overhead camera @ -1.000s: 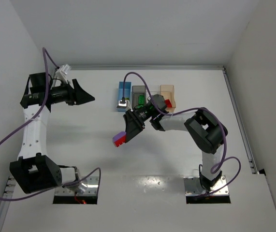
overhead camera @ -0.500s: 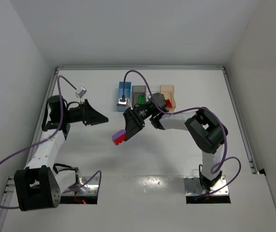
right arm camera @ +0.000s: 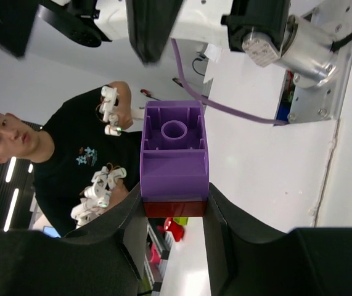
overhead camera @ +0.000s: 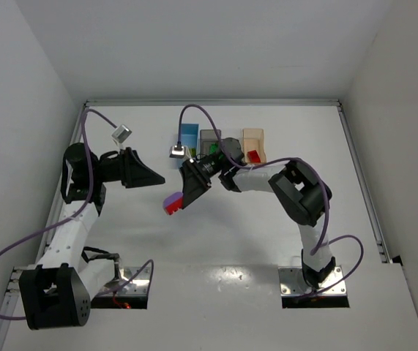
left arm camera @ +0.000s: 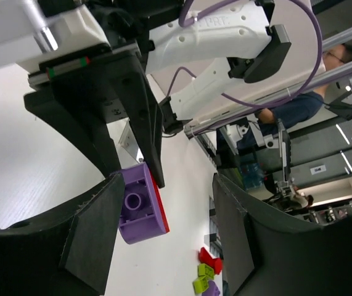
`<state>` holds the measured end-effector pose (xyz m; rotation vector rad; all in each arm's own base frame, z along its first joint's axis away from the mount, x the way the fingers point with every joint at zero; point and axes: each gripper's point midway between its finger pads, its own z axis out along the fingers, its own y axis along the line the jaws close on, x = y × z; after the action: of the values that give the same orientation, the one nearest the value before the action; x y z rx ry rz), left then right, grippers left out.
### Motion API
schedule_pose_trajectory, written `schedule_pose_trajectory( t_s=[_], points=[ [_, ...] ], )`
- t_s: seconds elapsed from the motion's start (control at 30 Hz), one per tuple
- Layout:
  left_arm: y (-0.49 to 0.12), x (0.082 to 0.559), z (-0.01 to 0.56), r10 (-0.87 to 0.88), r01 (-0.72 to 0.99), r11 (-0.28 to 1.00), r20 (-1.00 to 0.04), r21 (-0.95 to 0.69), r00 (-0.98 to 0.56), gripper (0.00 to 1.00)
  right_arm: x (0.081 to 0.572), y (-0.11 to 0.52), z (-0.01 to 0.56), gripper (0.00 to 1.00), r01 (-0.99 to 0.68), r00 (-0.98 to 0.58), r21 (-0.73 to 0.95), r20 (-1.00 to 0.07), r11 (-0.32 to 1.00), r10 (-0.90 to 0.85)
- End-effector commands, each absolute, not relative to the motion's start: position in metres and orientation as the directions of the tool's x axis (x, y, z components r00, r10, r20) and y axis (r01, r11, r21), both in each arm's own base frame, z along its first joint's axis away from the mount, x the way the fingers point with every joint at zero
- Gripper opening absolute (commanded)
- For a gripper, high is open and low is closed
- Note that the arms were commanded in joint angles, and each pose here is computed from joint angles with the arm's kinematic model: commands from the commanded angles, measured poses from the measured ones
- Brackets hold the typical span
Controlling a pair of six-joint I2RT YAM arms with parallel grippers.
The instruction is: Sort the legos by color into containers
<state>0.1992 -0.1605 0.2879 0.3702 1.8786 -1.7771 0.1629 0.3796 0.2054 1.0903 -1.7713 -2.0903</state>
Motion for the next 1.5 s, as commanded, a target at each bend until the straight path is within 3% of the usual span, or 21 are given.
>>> schedule_pose_trajectory(
  t_s=[0.0,1.0,1.27,1.43,1.47],
  points=[
    [-0.162,0.186,0.293,-0.097,0.575,0.064,-0.579,-0.815,-0.81,0.65,0.161,0.376,0.223,0.01,-0.453,-0.554,0.794,-0.607,-0.406,-0.569],
    [-0.162,0.188,0.282,-0.098,0.544,0.062,-0.547,-0.837,-0.831,0.6,0.186,0.393,0.24,0.01,-0.503,-0.523,0.746,-0.665,-0.437,-0.532],
    [-0.162,0.189,0.279,-0.107,0.535,0.066,-0.539,-0.842,-0.835,0.5,0.192,0.393,0.247,0.0,-0.517,-0.519,0.733,-0.679,-0.441,-0.52],
    [-0.162,0.19,0.275,-0.108,0.52,0.064,-0.524,-0.852,-0.845,0.5,0.197,0.392,0.245,0.0,-0.521,-0.524,0.733,-0.679,-0.436,-0.515],
    [-0.162,0.19,0.275,-0.108,0.52,0.064,-0.524,-0.852,-0.845,0.55,0.197,0.392,0.245,0.0,-0.521,-0.524,0.733,-0.679,-0.436,-0.515]
  ],
)
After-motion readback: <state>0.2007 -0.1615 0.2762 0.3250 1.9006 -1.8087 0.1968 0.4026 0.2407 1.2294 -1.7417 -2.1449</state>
